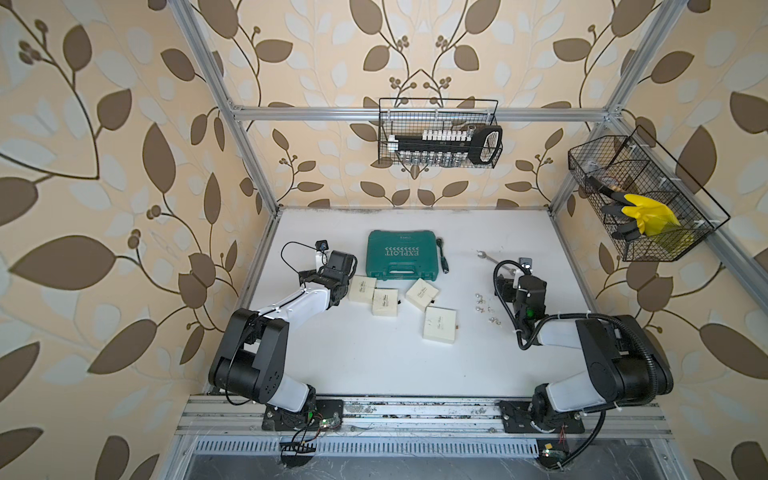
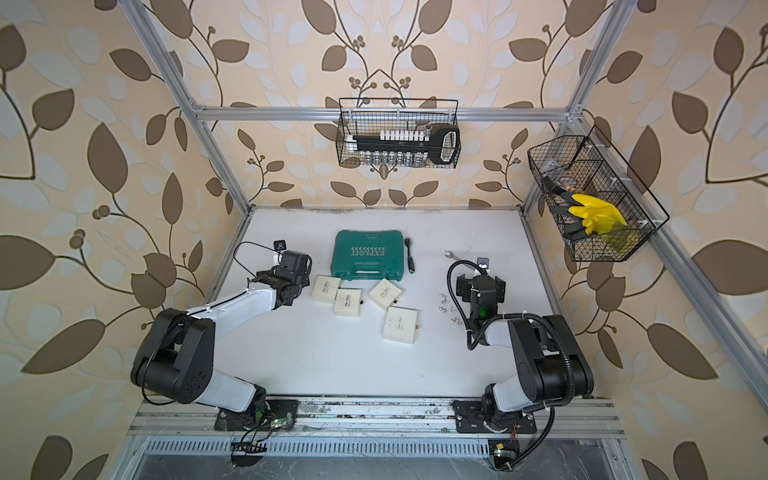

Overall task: Take out the earrings from the drawer-style jewelry box
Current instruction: Reset both arms

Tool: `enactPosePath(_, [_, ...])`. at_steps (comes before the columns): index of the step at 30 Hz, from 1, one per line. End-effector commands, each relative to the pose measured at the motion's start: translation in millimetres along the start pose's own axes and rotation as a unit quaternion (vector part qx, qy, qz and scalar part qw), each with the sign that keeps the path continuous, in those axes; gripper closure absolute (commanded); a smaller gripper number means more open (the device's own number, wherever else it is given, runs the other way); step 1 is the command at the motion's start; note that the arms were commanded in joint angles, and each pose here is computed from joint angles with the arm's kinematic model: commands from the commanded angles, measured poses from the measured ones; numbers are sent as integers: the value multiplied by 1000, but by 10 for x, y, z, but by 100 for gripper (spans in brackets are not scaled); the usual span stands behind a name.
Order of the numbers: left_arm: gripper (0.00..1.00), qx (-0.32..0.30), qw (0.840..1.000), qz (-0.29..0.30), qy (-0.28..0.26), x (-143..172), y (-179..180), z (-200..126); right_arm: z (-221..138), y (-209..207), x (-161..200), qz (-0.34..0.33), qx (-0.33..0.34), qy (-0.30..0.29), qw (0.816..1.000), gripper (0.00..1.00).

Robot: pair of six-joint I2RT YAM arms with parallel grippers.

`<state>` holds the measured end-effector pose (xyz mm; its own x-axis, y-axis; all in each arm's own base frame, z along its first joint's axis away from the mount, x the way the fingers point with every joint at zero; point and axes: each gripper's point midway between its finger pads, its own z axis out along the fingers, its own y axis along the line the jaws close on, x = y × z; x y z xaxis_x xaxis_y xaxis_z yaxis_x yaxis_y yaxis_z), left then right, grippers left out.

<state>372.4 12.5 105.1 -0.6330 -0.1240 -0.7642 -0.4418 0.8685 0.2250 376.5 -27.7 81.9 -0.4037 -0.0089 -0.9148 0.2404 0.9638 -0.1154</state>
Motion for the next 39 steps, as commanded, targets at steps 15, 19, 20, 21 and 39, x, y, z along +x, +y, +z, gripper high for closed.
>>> enactPosePath(15, [1, 148, 986, 69, -15, 155, -549, 186, -8, 104, -149, 12, -32, -33, 999, 0])
enactPosePath(19, [1, 193, 978, 78, 16, 203, -640, 243, -7, 107, -143, 11, -33, -32, 999, 0])
enactPosePath(20, [1, 203, 976, 73, 26, 211, -636, 268, -8, 106, -146, 11, -33, -33, 999, 0])
enactPosePath(21, [1, 207, 975, 68, 32, 205, -620, 294, -6, 107, -150, 11, -33, -33, 999, 0])
enactPosePath(39, [1, 230, 967, -3, -106, 118, -225, 211, -6, 101, -146, 11, -32, -32, 999, 1])
